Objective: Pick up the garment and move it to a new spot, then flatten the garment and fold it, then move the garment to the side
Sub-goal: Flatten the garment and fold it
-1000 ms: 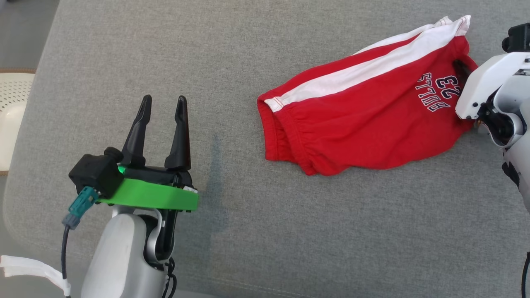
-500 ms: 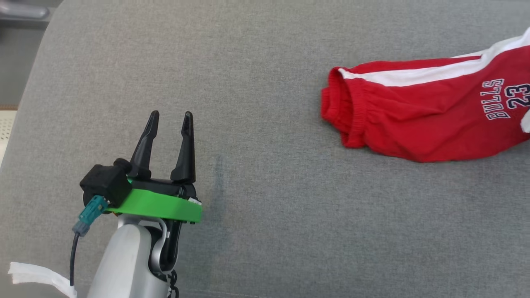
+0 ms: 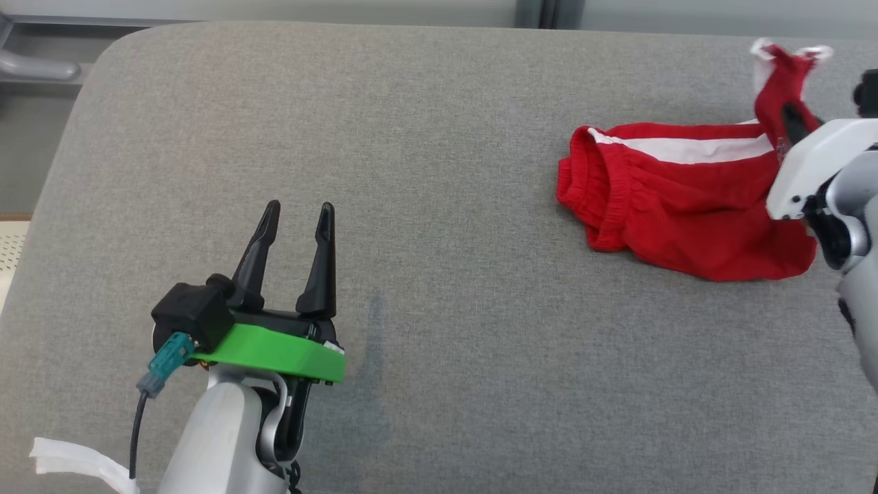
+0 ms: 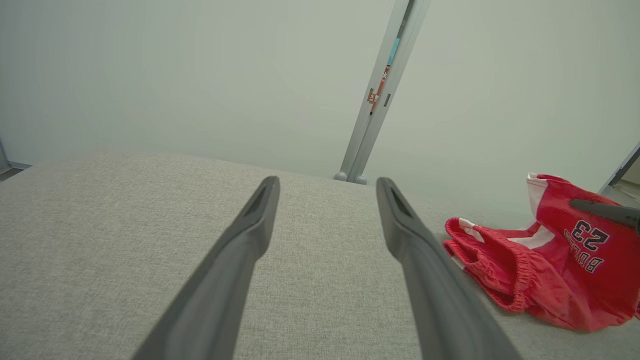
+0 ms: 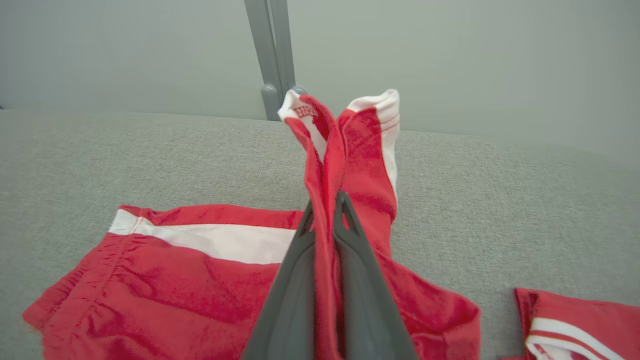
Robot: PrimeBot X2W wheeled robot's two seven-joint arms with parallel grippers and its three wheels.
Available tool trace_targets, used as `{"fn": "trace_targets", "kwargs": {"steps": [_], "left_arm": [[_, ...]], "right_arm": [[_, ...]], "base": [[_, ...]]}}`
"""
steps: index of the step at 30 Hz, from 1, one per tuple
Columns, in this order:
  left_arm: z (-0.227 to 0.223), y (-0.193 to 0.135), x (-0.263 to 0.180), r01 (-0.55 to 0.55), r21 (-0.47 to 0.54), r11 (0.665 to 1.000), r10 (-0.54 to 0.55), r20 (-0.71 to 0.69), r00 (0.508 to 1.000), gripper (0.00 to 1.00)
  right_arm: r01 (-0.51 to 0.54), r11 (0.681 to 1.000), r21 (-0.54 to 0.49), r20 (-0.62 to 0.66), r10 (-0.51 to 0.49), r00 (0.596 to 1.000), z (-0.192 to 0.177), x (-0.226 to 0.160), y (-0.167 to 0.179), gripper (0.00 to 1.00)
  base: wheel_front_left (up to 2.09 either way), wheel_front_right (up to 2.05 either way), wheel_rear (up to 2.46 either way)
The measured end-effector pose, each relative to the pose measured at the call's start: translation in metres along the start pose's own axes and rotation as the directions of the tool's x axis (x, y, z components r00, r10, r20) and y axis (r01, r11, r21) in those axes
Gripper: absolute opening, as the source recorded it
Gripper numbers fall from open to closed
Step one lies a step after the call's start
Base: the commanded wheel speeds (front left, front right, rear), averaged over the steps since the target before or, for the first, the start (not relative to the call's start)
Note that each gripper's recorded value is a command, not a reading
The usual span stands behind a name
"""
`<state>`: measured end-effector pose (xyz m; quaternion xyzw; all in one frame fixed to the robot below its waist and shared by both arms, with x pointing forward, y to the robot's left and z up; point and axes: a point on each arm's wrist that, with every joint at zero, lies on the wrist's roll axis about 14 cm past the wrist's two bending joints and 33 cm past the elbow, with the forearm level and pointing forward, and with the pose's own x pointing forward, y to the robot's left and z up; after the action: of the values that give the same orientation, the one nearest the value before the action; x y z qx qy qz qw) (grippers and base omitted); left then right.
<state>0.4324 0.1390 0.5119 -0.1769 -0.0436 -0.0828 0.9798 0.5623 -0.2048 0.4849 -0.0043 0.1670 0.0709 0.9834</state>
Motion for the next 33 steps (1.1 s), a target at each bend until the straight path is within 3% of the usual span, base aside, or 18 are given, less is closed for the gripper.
{"fn": "trace_targets", "kwargs": {"steps": [8,16,17,18,22,28,33], "left_arm": [[0.005,0.007,-0.009,-0.025,0.005,1.000,0.024,0.009,1.000,1.00],[0.005,0.010,-0.013,-0.036,0.002,0.999,0.036,0.004,0.999,1.00],[0.005,0.010,-0.014,-0.037,0.002,0.999,0.037,0.005,0.999,1.00],[0.006,0.010,-0.014,-0.038,0.003,0.999,0.038,0.006,0.999,1.00],[0.010,0.011,-0.016,-0.041,0.005,0.999,0.041,0.015,0.999,1.00],[0.011,0.010,-0.016,-0.041,0.001,0.999,0.041,0.020,0.999,1.00],[0.010,0.003,-0.011,-0.018,-0.006,1.000,0.018,0.021,1.000,1.00]], "right_arm": [[-0.188,0.980,-0.070,-0.054,0.185,0.981,-0.001,0.003,0.095,0.00],[-0.274,0.956,-0.103,-0.168,0.255,0.952,-0.035,0.000,0.146,0.00],[-0.285,0.953,-0.102,-0.171,0.265,0.949,-0.037,-0.001,0.151,0.30],[-0.292,0.952,-0.095,-0.171,0.274,0.947,-0.037,-0.002,0.155,1.00],[-0.348,0.937,-0.013,-0.148,0.343,0.928,-0.031,-0.011,0.180,1.00],[-0.468,0.878,0.097,-0.039,0.473,0.880,0.006,-0.037,0.206,1.00],[-0.352,0.934,0.054,0.091,0.346,0.934,0.044,-0.040,0.140,1.00]], "base": [[0.00,0.00,0.00],[0.00,0.00,0.00],[0.00,0.00,0.00],[0.00,0.00,0.00],[0.00,0.00,0.00],[0.00,0.00,0.00],[0.00,0.00,0.00]]}}
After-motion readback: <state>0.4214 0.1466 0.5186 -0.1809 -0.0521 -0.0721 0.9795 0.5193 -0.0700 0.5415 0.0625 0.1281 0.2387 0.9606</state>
